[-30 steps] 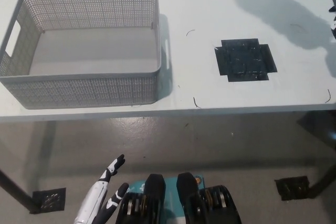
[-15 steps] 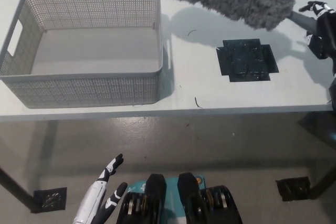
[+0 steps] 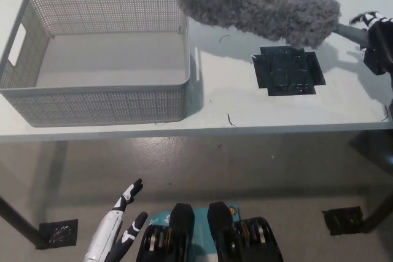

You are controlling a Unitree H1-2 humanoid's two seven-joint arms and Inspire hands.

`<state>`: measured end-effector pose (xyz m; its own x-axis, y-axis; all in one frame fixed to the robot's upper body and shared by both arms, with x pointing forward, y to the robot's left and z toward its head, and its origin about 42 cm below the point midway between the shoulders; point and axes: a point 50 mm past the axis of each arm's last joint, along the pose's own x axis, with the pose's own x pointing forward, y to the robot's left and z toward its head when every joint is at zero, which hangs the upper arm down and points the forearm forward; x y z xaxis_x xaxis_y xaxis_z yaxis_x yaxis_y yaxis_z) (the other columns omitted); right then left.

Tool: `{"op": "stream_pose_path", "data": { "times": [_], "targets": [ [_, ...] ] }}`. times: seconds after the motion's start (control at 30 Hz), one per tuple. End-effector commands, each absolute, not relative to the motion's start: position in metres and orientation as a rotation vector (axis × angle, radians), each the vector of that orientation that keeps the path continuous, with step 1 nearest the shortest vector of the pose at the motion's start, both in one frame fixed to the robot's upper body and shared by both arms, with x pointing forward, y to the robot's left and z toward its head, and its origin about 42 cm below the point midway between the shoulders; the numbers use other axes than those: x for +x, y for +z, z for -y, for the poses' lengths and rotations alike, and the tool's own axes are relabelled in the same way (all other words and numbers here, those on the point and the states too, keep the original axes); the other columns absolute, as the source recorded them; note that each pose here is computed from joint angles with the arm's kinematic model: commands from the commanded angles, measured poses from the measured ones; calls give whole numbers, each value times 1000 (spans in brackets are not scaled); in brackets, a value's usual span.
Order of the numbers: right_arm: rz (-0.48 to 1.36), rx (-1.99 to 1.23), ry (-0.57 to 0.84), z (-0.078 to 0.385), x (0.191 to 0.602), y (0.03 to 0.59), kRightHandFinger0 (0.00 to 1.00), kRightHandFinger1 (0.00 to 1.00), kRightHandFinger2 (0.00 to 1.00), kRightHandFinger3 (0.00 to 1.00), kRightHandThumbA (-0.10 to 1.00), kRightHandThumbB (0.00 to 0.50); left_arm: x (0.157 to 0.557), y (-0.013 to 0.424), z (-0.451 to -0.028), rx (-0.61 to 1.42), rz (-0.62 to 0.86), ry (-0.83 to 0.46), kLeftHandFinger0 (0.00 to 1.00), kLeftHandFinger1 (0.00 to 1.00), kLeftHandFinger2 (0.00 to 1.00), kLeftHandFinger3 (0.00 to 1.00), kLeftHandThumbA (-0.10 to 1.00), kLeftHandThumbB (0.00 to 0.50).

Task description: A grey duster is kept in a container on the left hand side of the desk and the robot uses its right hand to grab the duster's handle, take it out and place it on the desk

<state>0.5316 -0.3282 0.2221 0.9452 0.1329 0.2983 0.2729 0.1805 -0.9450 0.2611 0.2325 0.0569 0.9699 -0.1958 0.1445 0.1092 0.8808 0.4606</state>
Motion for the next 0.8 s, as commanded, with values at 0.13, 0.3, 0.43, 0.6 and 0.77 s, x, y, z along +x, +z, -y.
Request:
{"op": "stream_pose_path", "data": {
  "times": [0.13, 0.3, 0.43, 0.6, 0.77],
  "targets": [
    [-7, -1659, -250, 329, 564, 280, 700, 1000, 1000, 1000, 670, 280, 261, 66, -240, 473, 242, -117, 1000, 1000, 1000, 1000, 1000, 39],
    [-93, -1555, -279, 324, 562, 297, 1000, 1000, 1000, 1000, 917, 500, 260, 66, -240, 470, 241, -119, 1000, 1000, 1000, 1000, 1000, 31],
    [-96, -1295, -136, 321, 559, 325, 1000, 1000, 1000, 1000, 1000, 500, 262, 67, -240, 472, 246, -121, 1000, 1000, 1000, 1000, 1000, 28],
    [-64, -870, 153, 314, 547, 379, 1000, 1000, 1000, 1000, 772, 489, 264, 66, -239, 474, 247, -119, 1000, 1000, 1000, 1000, 1000, 42],
    [-25, -446, 507, 322, 520, 424, 1000, 1000, 1000, 1000, 947, 500, 262, 65, -238, 472, 247, -120, 1000, 1000, 1000, 1000, 1000, 40]
  ]
}}
